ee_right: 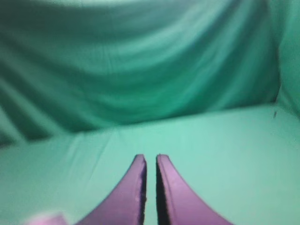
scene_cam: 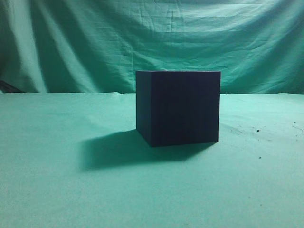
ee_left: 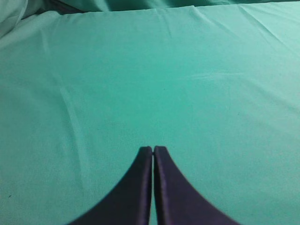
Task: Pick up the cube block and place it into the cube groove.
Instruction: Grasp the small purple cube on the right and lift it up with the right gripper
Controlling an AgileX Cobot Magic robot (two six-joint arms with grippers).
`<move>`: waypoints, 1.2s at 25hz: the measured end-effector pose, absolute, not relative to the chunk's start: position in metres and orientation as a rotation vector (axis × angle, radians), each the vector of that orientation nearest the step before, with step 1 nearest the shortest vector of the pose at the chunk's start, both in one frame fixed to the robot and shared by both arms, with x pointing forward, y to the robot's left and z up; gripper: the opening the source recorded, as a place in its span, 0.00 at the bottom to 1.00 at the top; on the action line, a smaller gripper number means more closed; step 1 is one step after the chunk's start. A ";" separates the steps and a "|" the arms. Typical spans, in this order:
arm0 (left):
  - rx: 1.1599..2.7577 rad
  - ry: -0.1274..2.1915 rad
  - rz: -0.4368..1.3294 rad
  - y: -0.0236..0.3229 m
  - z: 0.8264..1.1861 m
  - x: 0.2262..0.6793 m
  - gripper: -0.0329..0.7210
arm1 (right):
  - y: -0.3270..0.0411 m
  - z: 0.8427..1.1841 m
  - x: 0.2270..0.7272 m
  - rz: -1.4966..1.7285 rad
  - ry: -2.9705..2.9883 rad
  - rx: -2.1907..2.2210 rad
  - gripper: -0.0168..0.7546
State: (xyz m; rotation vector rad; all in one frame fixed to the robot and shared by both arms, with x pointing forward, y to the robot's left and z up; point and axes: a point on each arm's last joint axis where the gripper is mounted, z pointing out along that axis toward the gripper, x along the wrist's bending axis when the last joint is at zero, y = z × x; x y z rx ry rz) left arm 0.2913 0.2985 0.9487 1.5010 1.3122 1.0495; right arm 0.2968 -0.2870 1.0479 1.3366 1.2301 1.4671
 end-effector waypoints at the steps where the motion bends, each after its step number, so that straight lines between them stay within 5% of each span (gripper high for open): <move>1: 1.501 1.312 1.049 0.298 0.949 0.291 0.04 | -0.285 1.052 0.300 1.443 1.295 1.371 0.08; 16: 1.501 1.312 1.049 0.298 0.949 0.291 0.04 | -0.262 1.060 0.388 0.856 2.213 1.764 0.02; 26: 1.501 1.312 1.049 0.298 0.949 0.291 0.04 | -0.245 1.043 0.461 0.334 2.322 1.918 0.02; 30: 1.501 1.312 1.049 0.298 0.949 0.291 0.04 | -0.241 1.020 0.481 0.248 2.357 1.953 0.30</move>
